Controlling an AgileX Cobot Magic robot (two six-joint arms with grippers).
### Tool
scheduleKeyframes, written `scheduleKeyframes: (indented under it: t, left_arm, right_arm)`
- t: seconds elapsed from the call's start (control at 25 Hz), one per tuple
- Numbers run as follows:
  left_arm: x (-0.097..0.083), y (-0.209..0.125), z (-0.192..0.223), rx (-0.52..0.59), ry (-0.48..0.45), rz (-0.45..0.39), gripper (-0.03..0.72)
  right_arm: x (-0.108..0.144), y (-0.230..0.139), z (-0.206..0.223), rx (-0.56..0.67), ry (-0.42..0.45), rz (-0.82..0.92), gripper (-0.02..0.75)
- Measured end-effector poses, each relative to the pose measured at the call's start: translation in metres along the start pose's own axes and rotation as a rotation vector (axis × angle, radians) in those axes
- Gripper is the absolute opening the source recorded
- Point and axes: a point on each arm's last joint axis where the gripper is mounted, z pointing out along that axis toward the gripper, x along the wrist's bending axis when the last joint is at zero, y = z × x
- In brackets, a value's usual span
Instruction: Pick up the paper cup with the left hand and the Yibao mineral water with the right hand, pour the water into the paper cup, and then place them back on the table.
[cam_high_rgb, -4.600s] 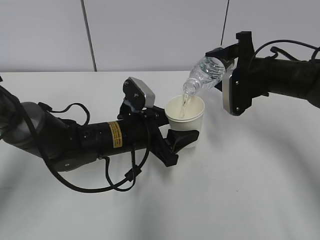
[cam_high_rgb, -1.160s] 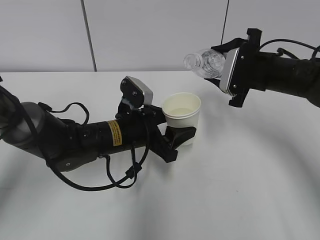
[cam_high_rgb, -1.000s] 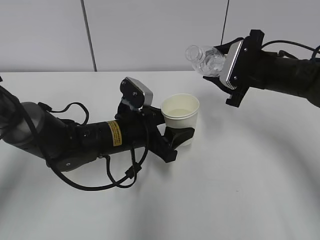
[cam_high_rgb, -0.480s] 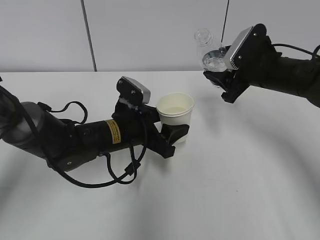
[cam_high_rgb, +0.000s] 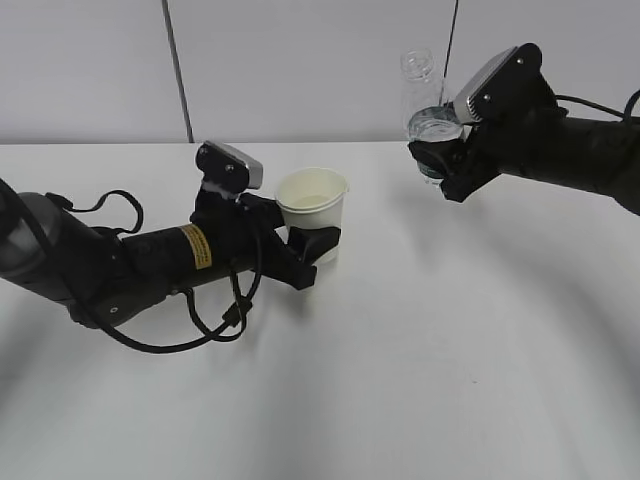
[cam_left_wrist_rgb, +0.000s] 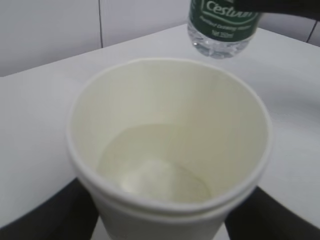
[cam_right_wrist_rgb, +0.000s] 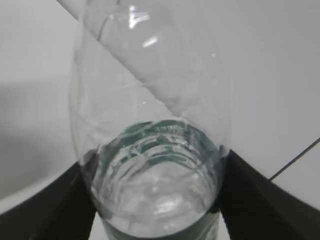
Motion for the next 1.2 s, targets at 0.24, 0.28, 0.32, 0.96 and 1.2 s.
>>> scheduleKeyframes:
  t: [0.24,0.28,0.32,0.96,1.2]
  left_arm:
    - [0.019,-0.001,-0.008,-0.003,0.05,-0.012,0.451]
    - [0.023,-0.001,-0.009,-0.002,0.059,-0.013,0.451]
    - [0.026,-0.001,-0.011,-0.002,0.066,-0.013,0.451]
    - [0.06,-0.006,-0.028,0.025,0.149,-0.017,0.451]
    - [0.073,-0.008,-0.037,0.03,0.188,-0.017,0.451]
  right_arm:
    - [0.0,0.0,0.0,0.004,-0.001,0.071,0.508]
    - [0.0,-0.001,0.0,0.005,-0.002,0.085,0.508]
    - [0.0,-0.002,0.001,0.008,-0.004,0.099,0.508]
    - [0.007,-0.037,0.018,0.05,-0.067,0.372,0.508]
    - [0.007,-0.042,0.019,0.056,-0.085,0.423,0.508]
